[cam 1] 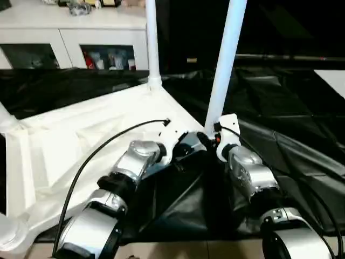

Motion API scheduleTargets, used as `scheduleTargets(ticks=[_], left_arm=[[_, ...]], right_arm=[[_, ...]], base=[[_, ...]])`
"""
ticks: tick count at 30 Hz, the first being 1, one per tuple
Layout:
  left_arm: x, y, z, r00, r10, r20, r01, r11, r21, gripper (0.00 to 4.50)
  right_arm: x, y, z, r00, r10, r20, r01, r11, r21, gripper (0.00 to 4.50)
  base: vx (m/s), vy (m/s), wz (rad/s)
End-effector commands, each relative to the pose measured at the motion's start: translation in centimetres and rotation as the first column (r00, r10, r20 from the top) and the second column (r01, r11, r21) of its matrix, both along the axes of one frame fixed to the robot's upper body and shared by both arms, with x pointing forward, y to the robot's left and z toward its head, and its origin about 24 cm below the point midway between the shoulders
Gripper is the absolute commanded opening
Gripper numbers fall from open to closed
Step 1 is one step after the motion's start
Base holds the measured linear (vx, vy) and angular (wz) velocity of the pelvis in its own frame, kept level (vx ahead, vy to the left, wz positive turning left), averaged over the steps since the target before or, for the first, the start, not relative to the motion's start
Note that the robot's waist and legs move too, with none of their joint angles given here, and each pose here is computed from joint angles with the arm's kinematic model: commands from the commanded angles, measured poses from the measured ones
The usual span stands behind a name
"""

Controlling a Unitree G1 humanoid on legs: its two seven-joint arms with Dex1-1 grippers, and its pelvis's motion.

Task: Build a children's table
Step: Rotate leg to tighten

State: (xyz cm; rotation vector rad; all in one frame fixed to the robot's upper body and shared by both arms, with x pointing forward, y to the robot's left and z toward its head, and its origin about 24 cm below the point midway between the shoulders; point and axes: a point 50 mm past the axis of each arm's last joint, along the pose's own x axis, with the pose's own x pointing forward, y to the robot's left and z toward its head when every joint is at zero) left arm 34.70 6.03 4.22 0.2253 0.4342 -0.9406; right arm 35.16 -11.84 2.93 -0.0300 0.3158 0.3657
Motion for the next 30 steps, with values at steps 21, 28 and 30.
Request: scheduleTargets(ticks=[21,28,30], left_arm=[[-2.1,4.2,1.1,0.932,-0.361,-0.018,0.356,0.925,-0.131,0.0],[-2.7,4.9,1.1,0.919,-0.391,-0.04,0.383,0.913,-0.142,0.0],[-2.7,5.0,1.0,0.921,-0.388,-0.041,0.379,0.915,-0.14,0.0]], right_arm=[[-2.1,-4.1,2.7,0.78,0.625,0.014,-0.625,0.78,-0.027,4.24],[-2.4,-2.9,2.2,0.748,0.663,0.006,-0.663,0.748,-0.021,3.9],[-2.4,-2.5,1.9,0.747,0.665,0.002,-0.665,0.746,-0.019,3.9]], base=[[0.0,0.0,0.0],[0.0,0.0,0.0],[0.0,0.0,0.0]])
